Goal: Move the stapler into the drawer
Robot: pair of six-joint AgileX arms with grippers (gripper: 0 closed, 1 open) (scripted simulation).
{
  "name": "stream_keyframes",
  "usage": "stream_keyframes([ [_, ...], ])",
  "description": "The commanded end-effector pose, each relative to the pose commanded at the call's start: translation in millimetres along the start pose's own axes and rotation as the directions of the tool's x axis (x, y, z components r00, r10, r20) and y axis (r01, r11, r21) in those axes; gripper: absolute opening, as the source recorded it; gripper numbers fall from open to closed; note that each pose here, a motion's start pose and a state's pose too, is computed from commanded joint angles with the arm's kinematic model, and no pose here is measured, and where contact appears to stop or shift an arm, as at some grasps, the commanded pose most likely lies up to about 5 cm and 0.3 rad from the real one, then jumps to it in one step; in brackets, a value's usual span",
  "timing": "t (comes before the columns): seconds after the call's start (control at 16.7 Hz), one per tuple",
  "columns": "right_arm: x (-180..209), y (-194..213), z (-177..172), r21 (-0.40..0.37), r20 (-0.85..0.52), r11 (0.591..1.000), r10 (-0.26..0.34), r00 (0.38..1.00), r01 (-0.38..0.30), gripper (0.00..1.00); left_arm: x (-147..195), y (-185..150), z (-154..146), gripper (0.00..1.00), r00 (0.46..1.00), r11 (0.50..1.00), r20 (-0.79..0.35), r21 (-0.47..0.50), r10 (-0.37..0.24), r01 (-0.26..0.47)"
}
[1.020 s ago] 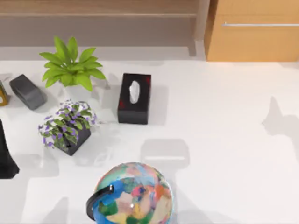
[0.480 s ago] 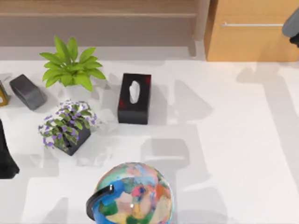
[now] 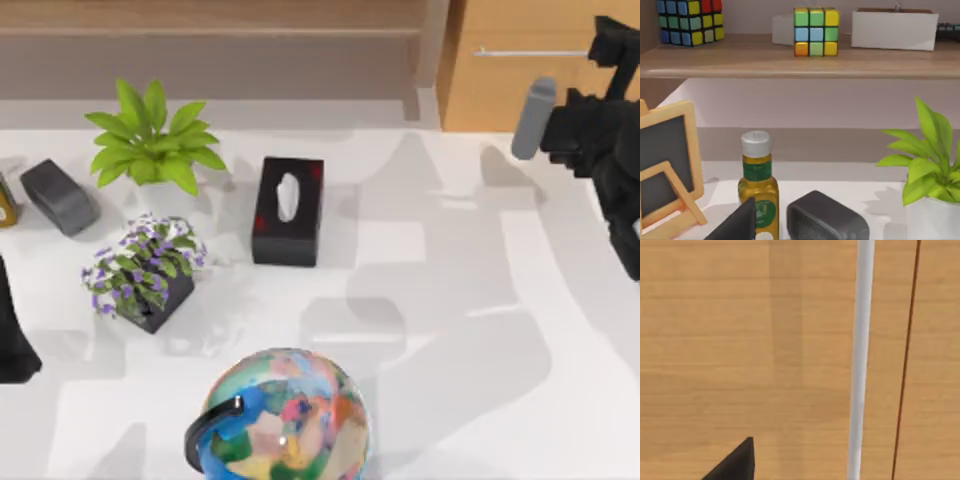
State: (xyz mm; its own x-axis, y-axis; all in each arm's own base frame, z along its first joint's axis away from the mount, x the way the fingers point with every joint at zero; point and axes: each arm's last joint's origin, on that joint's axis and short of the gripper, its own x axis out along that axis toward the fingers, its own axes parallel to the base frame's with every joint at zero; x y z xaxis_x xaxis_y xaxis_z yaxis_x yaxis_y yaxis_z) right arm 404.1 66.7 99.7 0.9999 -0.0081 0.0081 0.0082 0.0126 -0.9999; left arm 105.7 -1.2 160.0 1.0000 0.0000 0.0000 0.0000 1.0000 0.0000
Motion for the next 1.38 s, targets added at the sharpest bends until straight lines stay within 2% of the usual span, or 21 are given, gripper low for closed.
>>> stream_keyframes([
  [0.48, 2, 11, 1, -0.012, -0.005, 1.0, 0.012, 1.0, -0.012, 1.0, 0, 0, 0, 1.0, 1.0, 1.0, 0.0, 0.0, 0.0, 0.0],
  [1.08, 27, 11, 3, -0.013, -0.002, 1.0, 0.008, 1.0, -0.008, 1.0, 0, 0, 0, 1.0, 1.0, 1.0, 0.0, 0.0, 0.0, 0.0],
  [1.38, 27, 11, 3, -0.013, -0.002, 1.0, 0.008, 1.0, -0.008, 0.62, 0, 0, 0, 1.0, 1.0, 1.0, 0.0, 0.0, 0.0, 0.0],
])
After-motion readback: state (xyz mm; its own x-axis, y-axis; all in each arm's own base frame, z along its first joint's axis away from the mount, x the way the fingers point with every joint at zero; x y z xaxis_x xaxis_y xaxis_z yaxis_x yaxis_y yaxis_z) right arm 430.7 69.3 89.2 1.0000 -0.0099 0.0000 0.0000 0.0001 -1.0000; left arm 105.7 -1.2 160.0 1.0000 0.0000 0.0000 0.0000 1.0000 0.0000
